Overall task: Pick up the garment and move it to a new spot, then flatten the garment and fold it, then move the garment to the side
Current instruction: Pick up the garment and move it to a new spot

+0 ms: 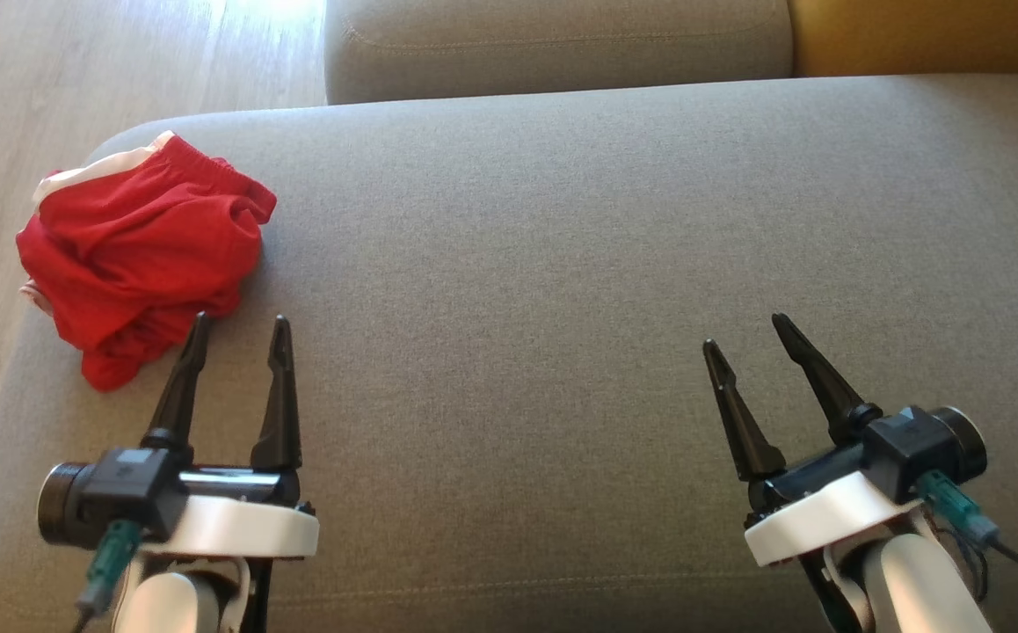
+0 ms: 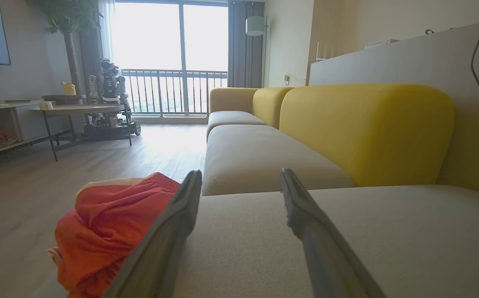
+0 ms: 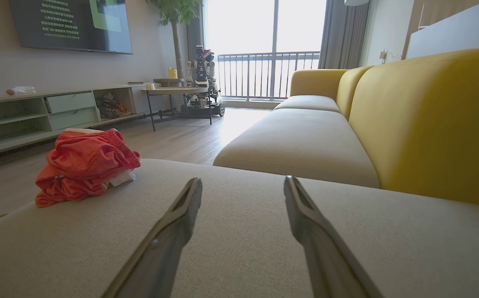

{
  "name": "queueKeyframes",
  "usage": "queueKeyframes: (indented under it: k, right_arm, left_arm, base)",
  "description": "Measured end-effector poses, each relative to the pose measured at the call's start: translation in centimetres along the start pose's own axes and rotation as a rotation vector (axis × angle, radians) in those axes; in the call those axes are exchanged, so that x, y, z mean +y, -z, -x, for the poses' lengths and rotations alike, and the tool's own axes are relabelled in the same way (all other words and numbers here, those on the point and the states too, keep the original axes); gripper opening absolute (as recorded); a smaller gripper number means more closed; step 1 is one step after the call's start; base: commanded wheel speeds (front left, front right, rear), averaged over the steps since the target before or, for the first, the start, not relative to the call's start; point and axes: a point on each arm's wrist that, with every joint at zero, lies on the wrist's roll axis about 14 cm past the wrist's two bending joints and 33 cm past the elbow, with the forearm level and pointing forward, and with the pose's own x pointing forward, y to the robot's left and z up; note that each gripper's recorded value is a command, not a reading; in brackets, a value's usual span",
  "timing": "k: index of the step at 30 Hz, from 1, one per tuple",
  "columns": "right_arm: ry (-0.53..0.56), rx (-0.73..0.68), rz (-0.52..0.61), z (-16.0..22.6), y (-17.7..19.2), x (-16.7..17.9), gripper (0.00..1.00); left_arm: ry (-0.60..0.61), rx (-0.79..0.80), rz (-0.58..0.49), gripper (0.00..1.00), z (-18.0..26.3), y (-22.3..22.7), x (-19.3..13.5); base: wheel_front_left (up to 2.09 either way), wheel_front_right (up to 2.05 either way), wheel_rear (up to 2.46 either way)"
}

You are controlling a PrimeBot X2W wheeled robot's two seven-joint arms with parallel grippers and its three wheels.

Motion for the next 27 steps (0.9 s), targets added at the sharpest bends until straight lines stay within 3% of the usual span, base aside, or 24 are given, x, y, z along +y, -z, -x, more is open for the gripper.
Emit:
queueKeyframes:
  k: [9,27]
  right_arm:
    - [-0.015,-0.013,0.045,-0.2,-0.3,0.3,1.00]
    - [-0.061,-0.020,0.038,-0.7,-0.3,1.7,1.00]
  left_arm:
    - [0.016,0.002,-0.043,1.00,0.2,0.1,-0.4]
    - [-0.038,0.063,0.000,1.00,1.5,1.9,1.1]
  base:
    - [0.00,0.00,0.00]
    - [0.00,0.00,0.00]
